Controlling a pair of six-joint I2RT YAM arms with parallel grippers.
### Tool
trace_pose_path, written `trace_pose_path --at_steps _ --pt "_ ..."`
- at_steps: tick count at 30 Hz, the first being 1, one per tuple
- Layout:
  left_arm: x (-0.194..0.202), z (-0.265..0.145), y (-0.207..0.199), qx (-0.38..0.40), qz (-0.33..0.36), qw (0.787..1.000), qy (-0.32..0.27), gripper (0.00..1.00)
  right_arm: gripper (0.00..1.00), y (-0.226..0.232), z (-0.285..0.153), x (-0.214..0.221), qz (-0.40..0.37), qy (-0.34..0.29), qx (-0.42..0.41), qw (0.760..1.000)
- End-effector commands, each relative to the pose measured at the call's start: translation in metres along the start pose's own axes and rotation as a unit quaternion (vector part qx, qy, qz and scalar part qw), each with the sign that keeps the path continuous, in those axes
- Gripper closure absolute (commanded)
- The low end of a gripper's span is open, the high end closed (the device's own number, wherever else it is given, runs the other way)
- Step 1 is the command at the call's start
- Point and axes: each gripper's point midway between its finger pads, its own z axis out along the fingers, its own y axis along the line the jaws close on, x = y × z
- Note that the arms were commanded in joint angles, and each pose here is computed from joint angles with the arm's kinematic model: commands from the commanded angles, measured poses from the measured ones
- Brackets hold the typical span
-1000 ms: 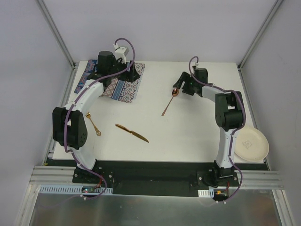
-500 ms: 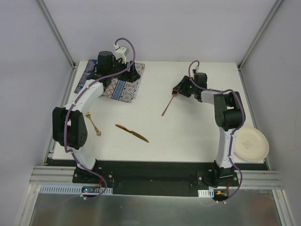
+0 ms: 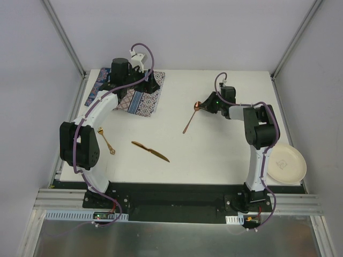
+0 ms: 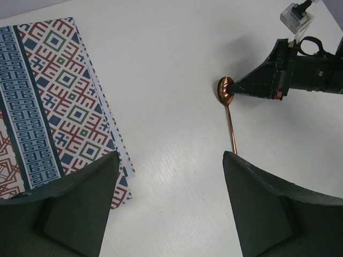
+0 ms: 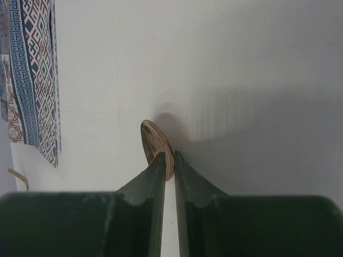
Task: Set the dinner table for one person
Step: Pick up the spoon from the center of the board.
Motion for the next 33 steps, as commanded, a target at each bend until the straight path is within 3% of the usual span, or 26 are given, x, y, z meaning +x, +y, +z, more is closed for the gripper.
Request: trace_pose_path --at_steps 1,7,33 --pt "-0.024 -0.016 -0.015 0.015 0.024 0.999 -0.033 0.23 0.89 0.004 -0.006 0.008 -0.004 0.012 0.003 1.000" --pt "-0.022 -0.016 -0.015 0.014 0.025 0.999 -0.031 0.23 0.99 0.003 -0.004 0.008 -0.001 0.013 0.003 1.000" --pt "-0.006 -0.008 -0.006 0.005 0.024 1.000 -0.013 0.23 0.99 0.002 -0.015 -0.007 -0.004 0.001 0.017 1.000"
